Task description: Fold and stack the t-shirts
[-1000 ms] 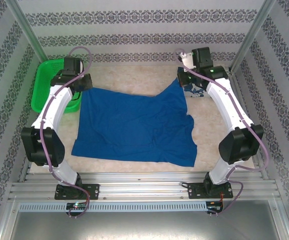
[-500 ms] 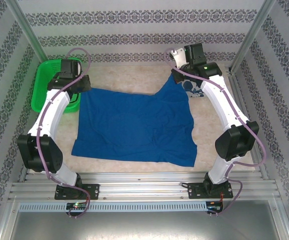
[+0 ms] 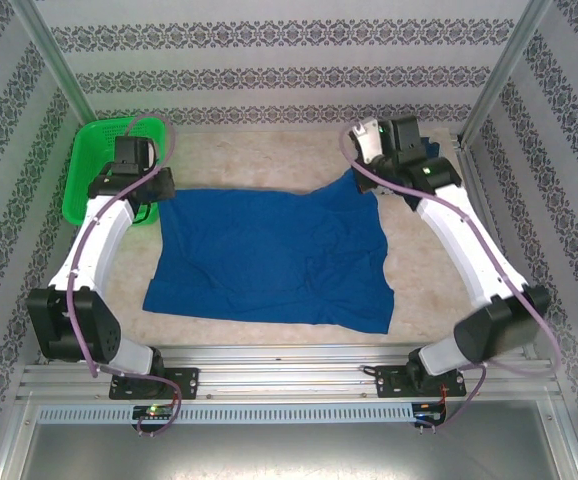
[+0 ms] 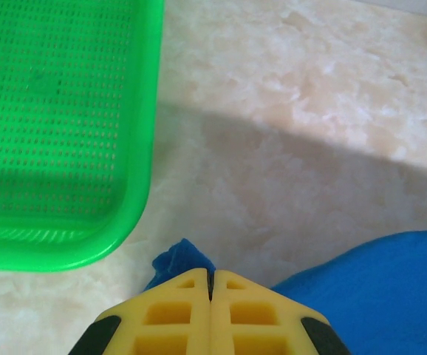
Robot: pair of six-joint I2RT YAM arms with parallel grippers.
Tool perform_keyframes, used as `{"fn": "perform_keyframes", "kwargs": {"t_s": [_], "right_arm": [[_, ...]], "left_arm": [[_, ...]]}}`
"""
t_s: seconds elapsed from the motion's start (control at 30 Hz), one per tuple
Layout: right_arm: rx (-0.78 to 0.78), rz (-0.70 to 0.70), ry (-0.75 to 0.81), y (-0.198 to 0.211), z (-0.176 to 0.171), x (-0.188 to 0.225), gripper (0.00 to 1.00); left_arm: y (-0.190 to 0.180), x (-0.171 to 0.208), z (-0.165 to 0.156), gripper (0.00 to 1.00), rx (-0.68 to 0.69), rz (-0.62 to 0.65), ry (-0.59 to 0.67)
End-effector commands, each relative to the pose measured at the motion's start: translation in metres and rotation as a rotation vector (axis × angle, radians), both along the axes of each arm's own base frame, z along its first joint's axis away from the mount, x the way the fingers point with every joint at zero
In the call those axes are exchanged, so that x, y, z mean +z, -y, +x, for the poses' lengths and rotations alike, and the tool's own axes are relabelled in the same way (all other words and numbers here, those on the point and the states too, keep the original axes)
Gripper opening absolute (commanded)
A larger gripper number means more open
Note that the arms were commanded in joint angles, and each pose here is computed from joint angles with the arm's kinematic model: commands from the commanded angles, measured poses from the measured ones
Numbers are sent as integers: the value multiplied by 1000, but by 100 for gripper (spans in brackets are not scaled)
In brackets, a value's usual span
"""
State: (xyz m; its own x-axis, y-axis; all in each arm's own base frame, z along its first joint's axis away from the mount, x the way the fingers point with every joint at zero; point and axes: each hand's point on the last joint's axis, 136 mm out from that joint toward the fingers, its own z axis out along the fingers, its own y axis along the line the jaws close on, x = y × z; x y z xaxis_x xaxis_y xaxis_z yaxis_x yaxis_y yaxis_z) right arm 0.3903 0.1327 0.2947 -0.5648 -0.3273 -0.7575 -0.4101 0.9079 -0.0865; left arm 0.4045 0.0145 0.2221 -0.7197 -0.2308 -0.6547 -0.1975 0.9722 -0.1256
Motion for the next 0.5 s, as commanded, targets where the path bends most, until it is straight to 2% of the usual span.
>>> {"fn": "perform_keyframes", "kwargs": {"t_s": [0.0,0.23,0.33,0.47], "right_arm": [[-76,66,-15,7,-20,-12,0],[-127,106,-140,15,-64,-68,0],[-158,92,-171,23,-74,-86,0],[-183,69,-174,30,-73,-90,0]], "left_arm": [[-6,-3,-4,0,30,-5,19],[-14,-44,-12,0,67,18,-60],[-16,-54,-6,0,66,23,-70],[-14,-50,10,0,53,16,-59]]}}
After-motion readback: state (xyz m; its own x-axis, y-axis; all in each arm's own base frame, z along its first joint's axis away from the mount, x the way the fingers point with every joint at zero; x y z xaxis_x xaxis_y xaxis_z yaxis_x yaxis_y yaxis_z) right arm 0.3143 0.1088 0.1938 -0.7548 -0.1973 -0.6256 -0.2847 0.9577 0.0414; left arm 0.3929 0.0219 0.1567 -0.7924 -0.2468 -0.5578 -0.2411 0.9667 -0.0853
